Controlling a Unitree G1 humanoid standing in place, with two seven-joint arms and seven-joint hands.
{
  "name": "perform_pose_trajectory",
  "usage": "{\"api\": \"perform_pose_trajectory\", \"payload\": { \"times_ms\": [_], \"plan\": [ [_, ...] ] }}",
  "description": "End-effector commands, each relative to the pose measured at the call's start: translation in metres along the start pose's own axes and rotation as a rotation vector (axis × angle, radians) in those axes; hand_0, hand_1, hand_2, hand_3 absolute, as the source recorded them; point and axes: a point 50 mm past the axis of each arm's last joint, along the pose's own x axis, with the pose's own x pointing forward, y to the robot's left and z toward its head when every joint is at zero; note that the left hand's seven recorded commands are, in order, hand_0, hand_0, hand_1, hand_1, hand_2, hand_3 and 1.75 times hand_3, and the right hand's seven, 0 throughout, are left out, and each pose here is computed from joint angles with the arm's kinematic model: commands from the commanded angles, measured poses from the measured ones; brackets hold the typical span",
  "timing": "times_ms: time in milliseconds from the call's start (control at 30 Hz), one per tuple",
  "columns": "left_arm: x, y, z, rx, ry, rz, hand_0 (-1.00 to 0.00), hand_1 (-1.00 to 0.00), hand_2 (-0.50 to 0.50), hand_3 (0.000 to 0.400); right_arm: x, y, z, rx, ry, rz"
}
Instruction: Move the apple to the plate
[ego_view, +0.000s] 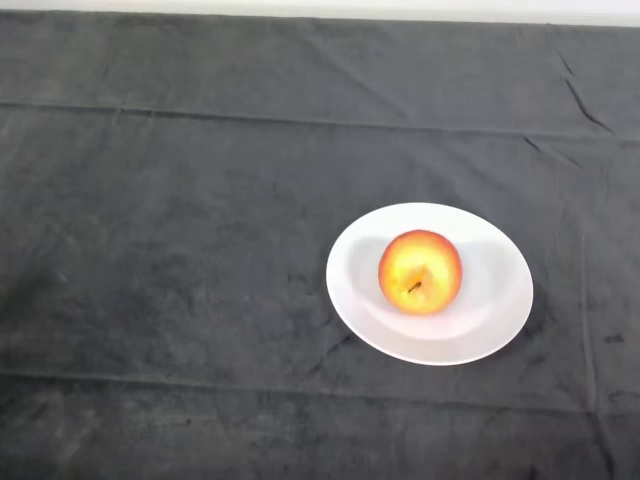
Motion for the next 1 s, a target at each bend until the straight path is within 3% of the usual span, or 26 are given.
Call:
{"api": "perform_pose_trajectory", "payload": {
  "times_ms": [33, 1000],
  "plan": [
    [0.0092, 0.0005, 0.0068, -0.012, -0.036, 0.022, 0.0, 0.0, 0.0, 0.0, 0.0037, 0.0116, 0.0012, 0.052, -0.033, 0.029],
    [0.0067, -0.0015, 0.0035, -0.009, -0.025, 0.012, 0.0, 0.0, 0.0, 0.0, 0.0038, 0.0115, 0.0012, 0.053, -0.033, 0.03]
  ]
}}
